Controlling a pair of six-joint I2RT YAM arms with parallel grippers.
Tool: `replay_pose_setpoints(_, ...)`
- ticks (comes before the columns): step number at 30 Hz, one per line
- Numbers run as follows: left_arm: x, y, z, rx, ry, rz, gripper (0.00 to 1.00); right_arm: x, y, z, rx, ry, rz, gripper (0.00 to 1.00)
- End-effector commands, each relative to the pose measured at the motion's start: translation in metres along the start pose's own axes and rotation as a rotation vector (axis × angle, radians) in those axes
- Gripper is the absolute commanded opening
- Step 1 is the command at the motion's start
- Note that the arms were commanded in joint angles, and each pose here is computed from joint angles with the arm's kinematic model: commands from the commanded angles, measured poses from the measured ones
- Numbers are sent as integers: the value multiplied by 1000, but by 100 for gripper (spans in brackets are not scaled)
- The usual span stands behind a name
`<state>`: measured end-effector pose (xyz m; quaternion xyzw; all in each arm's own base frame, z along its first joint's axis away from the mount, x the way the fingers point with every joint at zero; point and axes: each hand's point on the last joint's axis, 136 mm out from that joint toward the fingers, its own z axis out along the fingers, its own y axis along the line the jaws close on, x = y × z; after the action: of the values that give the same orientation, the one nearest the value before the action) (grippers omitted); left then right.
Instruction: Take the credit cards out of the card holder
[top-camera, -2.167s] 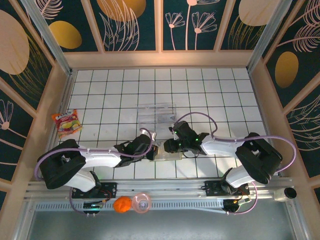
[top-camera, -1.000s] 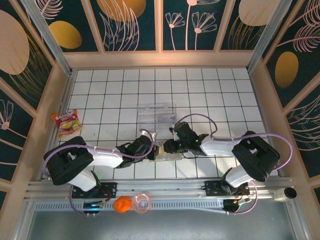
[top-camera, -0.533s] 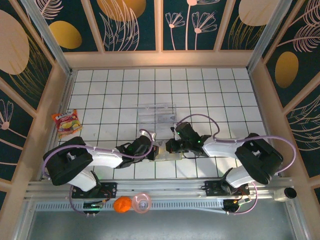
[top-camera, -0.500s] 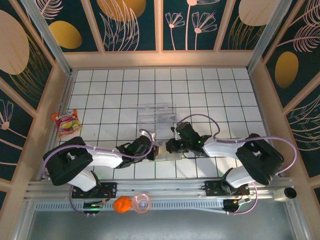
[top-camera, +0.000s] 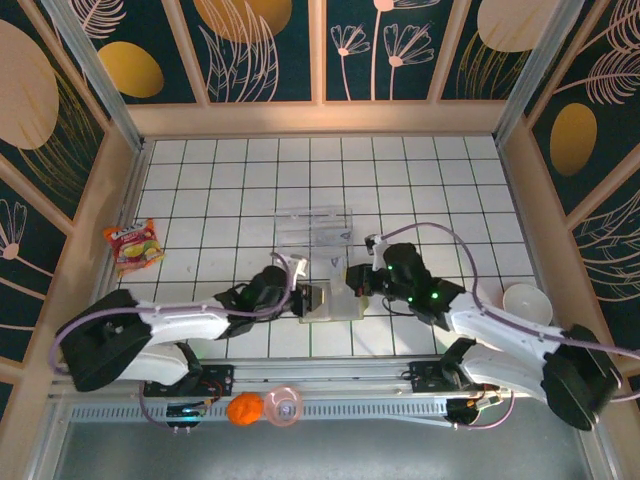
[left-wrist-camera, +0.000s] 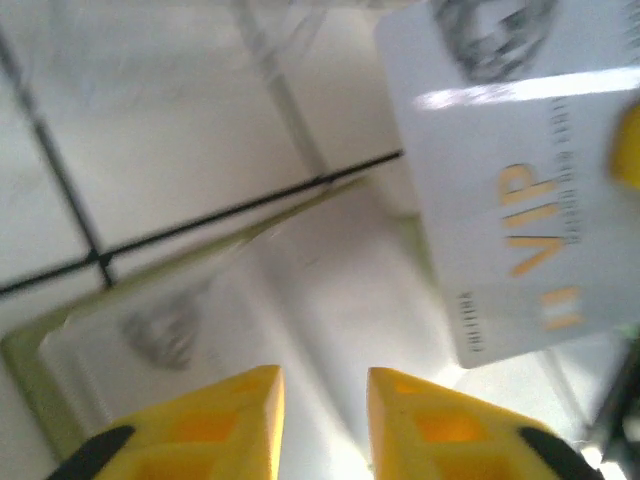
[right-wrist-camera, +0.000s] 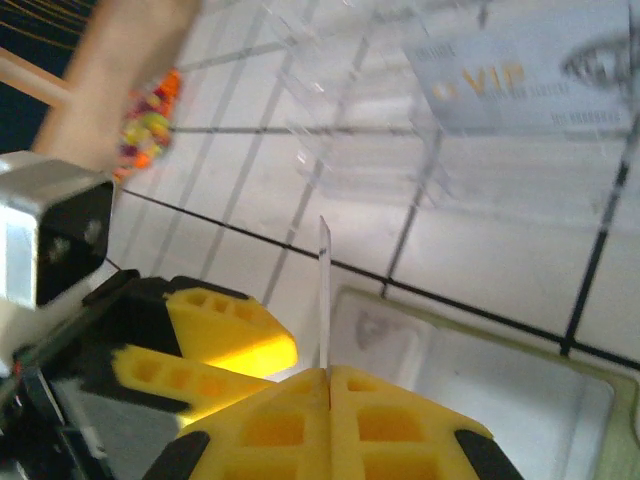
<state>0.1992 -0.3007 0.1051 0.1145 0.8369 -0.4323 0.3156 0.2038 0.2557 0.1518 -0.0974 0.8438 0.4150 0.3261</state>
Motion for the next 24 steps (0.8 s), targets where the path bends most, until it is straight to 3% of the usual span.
replay_pose_setpoints(1,-24,-39,-24,257,-94,-15,43,-15,10,-10,-55,-87,-24,0)
replay_pose_setpoints(5,-37,-61,-46,405,-171,-22,52,-20,35,-17,-190,-111,-9,0)
replay_pose_setpoints(11,-40,-70,-60,484,-204,-38,52,-23,62,-26,-332,-117,-2,0)
replay_pose_setpoints(19,-42,-75,-62,501,-203,-30,40,-13,80,-21,-404,-72,-17,0)
replay_pose_setpoints(24,-43,-80,-62,522,-192,-31,26,-8,81,-11,-388,-50,-29,0)
